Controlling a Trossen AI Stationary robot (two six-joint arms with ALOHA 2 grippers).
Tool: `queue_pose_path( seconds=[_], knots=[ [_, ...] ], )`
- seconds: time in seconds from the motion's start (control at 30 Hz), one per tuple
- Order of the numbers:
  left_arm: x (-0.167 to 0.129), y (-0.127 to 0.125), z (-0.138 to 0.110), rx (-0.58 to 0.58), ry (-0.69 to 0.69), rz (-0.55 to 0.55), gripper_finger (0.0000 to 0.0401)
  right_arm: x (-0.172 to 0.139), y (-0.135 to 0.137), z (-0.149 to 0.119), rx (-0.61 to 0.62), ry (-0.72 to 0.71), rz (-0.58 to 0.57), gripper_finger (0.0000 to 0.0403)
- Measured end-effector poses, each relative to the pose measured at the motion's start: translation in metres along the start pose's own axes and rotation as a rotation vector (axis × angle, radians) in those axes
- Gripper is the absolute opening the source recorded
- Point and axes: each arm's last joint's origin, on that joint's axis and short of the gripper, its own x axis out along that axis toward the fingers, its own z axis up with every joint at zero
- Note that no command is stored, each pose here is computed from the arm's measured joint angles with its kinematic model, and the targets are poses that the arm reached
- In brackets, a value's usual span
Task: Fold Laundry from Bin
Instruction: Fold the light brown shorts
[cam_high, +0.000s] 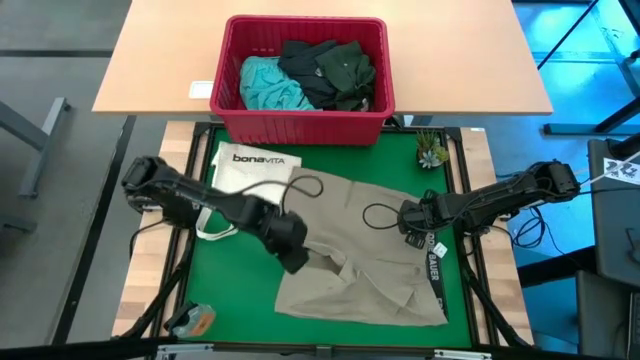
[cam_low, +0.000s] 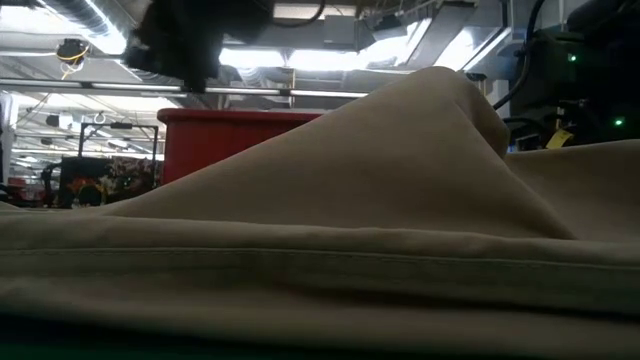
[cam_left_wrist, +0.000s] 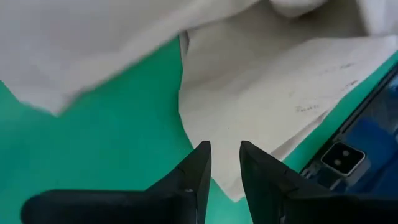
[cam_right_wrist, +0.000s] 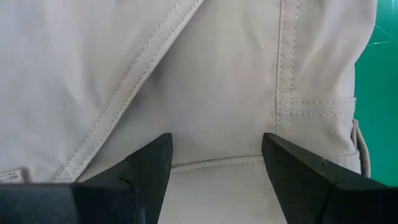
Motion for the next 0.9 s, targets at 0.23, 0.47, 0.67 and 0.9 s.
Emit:
queue_pose_path(
  seconds=[0.23,0.47,0.67,0.9],
  knots=[
    [0.034,-0.003,-0.032,-0.148,-0.069,-0.1,0.008,0.0,0.0,0.0,0.0,-0.001,0.001,0.025],
    [0.066,0.015,-0.048,-0.247,-0.097,-0.163,0.008,0.0,0.0,0.0,-0.001,-0.002,0.001,0.025],
    [0.082,0.032,-0.061,-0.3,-0.081,-0.145,0.008,0.0,0.0,0.0,0.0,-0.002,0.001,0.025],
    [0.086,0.036,-0.064,-0.299,-0.09,-0.147,0.008,0.0,0.0,0.001,0.002,-0.009,0.005,0.025]
  ],
)
